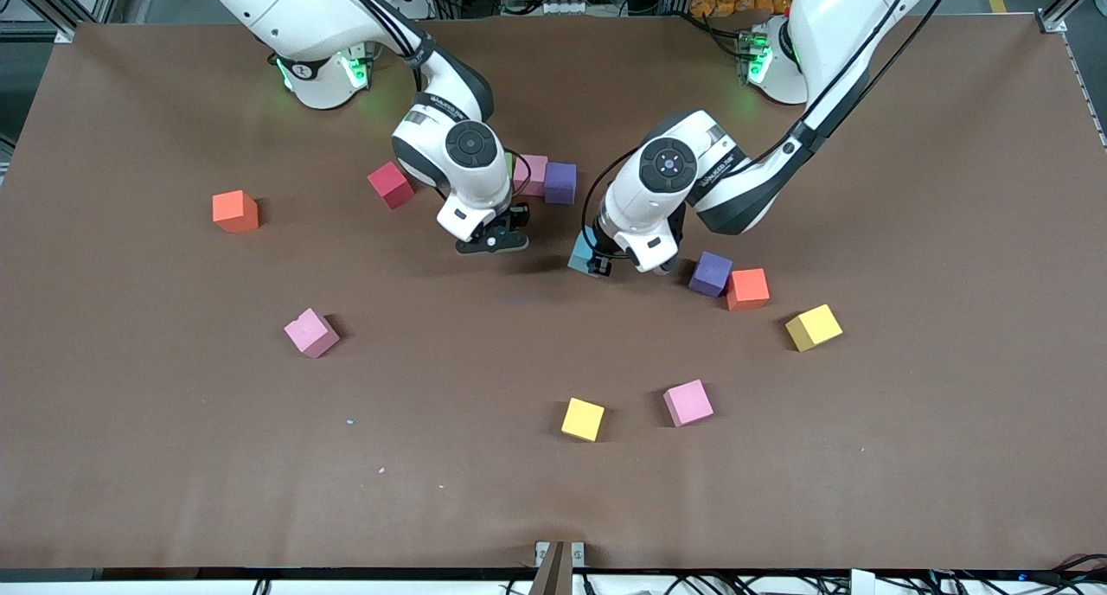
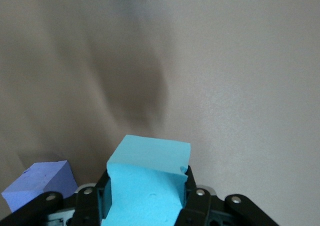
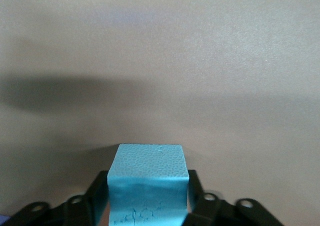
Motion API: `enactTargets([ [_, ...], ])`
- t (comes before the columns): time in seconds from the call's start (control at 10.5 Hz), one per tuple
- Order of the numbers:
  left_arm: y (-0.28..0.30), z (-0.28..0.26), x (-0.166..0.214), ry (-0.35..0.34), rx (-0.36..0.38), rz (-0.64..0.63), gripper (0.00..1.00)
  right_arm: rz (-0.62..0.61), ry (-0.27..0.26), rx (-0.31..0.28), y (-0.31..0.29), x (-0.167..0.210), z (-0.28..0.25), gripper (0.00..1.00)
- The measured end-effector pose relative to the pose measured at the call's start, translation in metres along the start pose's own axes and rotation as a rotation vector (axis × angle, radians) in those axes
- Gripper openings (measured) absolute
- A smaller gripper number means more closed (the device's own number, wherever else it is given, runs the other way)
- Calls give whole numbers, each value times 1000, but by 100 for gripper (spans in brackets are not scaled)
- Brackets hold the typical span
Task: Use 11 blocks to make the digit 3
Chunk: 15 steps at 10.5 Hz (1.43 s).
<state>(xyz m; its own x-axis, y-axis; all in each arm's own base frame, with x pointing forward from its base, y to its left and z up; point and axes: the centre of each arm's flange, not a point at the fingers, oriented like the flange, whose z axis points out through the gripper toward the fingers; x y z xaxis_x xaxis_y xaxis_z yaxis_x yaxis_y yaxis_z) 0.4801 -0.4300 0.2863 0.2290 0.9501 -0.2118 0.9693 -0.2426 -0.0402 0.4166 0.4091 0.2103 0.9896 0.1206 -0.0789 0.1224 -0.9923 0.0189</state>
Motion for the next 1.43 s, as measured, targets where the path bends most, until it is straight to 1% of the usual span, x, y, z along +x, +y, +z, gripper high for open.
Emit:
enactTargets([
  [0.1,0,0,0,0,-1,0,56,5,4,0,0,3,-3,90],
  [0.19,0,-1,0,0,-1,0,56,10,4,-9,-1,7,-10,100],
  [0.38,0,0,-6,-5,-1,1,56,52,13,-39,0,23,-37,100],
  [0.57,-3,7,-26,-21,8,-61,56,134,49,-38,13,42,-65,100],
  [0.67,-3,12,-35,-29,14,-95,56,205,66,-31,33,57,-75,100],
  [0.86,-7,23,-49,-31,30,-140,56,421,100,-12,84,95,-94,100],
  [1.05,-16,39,-60,-7,42,-207,56,645,141,-7,151,136,-109,100],
  [1.14,-21,47,-66,10,44,-263,56,736,151,-11,185,150,-113,100],
  [1.33,-34,58,-83,59,13,-365,56,880,153,-10,241,165,-114,100],
  [1.43,-40,62,-90,72,4,-372,56,931,152,-9,260,168,-114,100],
])
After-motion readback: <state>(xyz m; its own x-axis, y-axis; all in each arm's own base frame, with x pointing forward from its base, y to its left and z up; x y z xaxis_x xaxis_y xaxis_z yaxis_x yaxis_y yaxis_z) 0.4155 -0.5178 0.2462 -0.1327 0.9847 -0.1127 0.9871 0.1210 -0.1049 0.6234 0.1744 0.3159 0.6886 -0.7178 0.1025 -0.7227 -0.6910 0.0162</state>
